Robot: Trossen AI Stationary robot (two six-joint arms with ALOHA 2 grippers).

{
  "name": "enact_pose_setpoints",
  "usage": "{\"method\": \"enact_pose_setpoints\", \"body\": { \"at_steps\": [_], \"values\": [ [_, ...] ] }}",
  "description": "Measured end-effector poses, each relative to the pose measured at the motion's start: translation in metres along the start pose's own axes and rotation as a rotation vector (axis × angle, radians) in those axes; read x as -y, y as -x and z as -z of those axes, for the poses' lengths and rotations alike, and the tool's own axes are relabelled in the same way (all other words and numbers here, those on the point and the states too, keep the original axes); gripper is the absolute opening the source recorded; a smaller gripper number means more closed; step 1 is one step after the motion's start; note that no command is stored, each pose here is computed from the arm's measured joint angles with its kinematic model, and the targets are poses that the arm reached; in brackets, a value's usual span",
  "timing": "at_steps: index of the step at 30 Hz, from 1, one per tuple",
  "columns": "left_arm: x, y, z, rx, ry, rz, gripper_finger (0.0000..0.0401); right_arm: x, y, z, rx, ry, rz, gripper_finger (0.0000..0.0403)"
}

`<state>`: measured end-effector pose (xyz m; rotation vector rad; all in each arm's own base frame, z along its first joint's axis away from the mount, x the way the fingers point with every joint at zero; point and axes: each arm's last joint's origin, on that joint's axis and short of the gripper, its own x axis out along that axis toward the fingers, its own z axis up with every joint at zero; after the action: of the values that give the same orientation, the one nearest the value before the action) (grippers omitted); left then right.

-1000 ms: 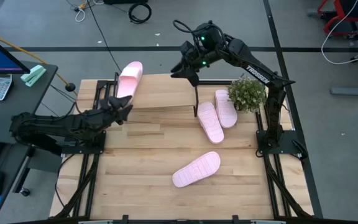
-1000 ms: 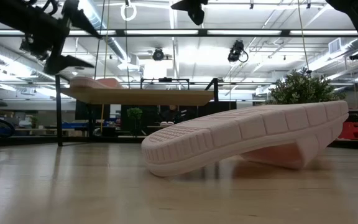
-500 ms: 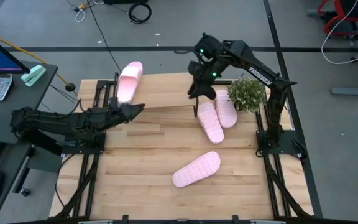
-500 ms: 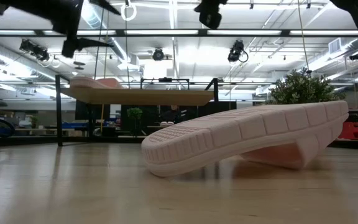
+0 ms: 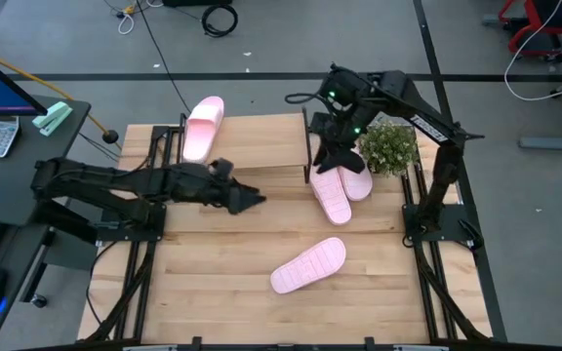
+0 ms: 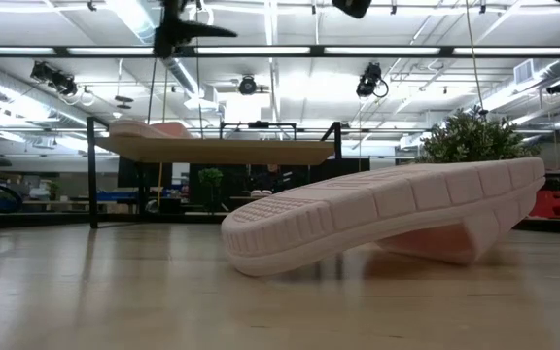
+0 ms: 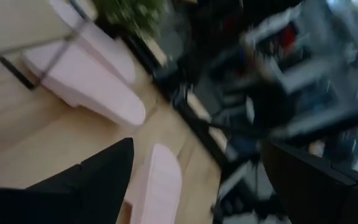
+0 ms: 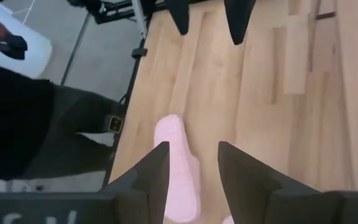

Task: Pick and place slides into the shelf
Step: Put the pink slides on the shelf

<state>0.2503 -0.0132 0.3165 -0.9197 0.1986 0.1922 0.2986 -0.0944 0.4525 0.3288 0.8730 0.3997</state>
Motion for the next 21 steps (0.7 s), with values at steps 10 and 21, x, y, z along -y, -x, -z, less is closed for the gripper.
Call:
{"method": "enact_pose_setpoints", "body": {
  "at_steps": [10, 21],
  "values": [
    [0.016, -0.023, 0.014, -0.241, -0.178, 0.011, 0.0355, -0.041, -0.028, 0.058, -0.173, -0.231, 0.108, 0.0142],
    [0.025, -0.006, 0.062, -0.465, -0.328, -0.040, 0.0355, -0.072, -0.090, 0.136, 0.062, -0.589, 0.205, 0.0142]
  ]
}}
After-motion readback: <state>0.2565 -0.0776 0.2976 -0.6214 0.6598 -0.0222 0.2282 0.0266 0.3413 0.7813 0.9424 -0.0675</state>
